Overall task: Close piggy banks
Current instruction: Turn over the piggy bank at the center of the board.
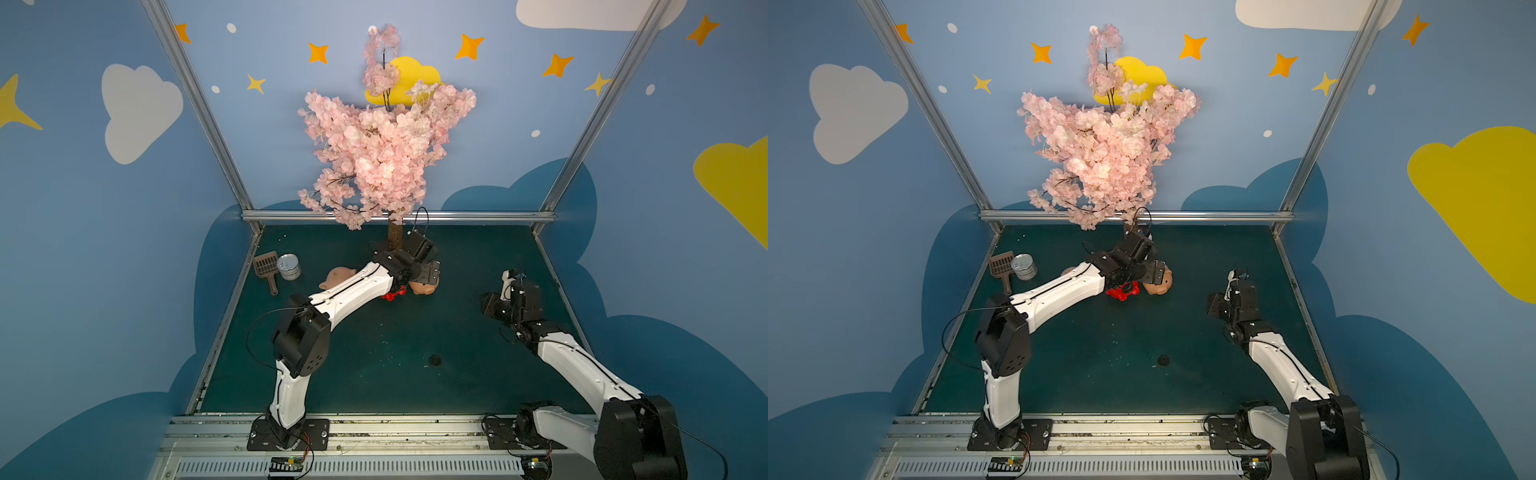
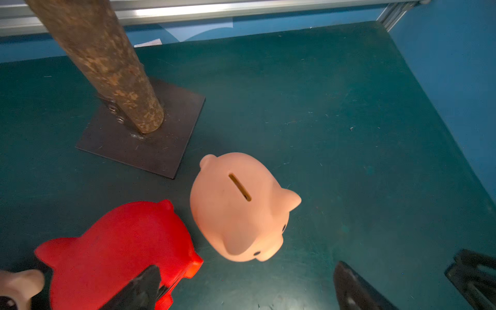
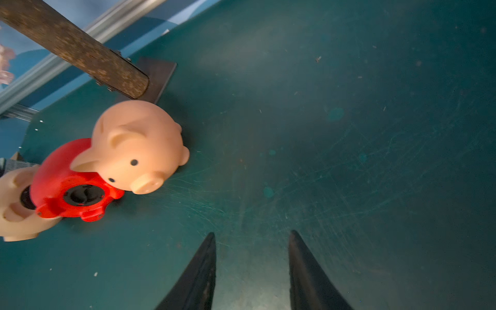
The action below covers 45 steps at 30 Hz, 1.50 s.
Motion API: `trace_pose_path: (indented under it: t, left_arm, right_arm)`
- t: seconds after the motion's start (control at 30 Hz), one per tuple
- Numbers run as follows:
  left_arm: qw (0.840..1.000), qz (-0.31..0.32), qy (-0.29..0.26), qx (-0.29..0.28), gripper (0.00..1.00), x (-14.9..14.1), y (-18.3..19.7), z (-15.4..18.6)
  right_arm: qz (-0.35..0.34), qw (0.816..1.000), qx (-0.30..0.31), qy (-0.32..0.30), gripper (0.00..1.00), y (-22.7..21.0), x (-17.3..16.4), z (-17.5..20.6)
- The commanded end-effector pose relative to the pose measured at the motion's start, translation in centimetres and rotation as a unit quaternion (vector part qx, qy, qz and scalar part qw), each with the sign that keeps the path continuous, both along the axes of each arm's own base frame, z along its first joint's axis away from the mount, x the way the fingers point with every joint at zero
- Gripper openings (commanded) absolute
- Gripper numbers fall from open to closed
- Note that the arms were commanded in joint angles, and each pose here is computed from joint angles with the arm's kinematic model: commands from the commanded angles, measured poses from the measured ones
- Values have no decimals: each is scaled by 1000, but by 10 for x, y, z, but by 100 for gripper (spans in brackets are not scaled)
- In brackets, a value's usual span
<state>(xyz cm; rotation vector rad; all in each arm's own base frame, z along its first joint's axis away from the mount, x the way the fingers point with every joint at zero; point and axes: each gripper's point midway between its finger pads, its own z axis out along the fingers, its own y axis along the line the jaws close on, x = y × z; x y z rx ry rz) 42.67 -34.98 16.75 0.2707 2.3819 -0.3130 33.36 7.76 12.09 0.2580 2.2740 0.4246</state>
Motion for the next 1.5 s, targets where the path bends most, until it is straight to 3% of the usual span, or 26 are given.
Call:
trace_pose_path:
  t: [0.0,0.47,1.07,1.47]
  left_arm:
    - [997,68,-10,23,99,11,1,-4]
    - [984,158,25,85,99,31,-13,-45]
    - [980,175,49,77,99,28,-17,-65]
    - [979,176,62,84,88,23,-15,-71]
  right_arm:
    - [-4,1000,-9,4,46,-3,3,0]
    - [-13,999,-8,33,46,-3,11,-25]
    - [-6,999,-1,49,46,2,15,-33]
    - [-4,998,2,58,45,3,16,-36]
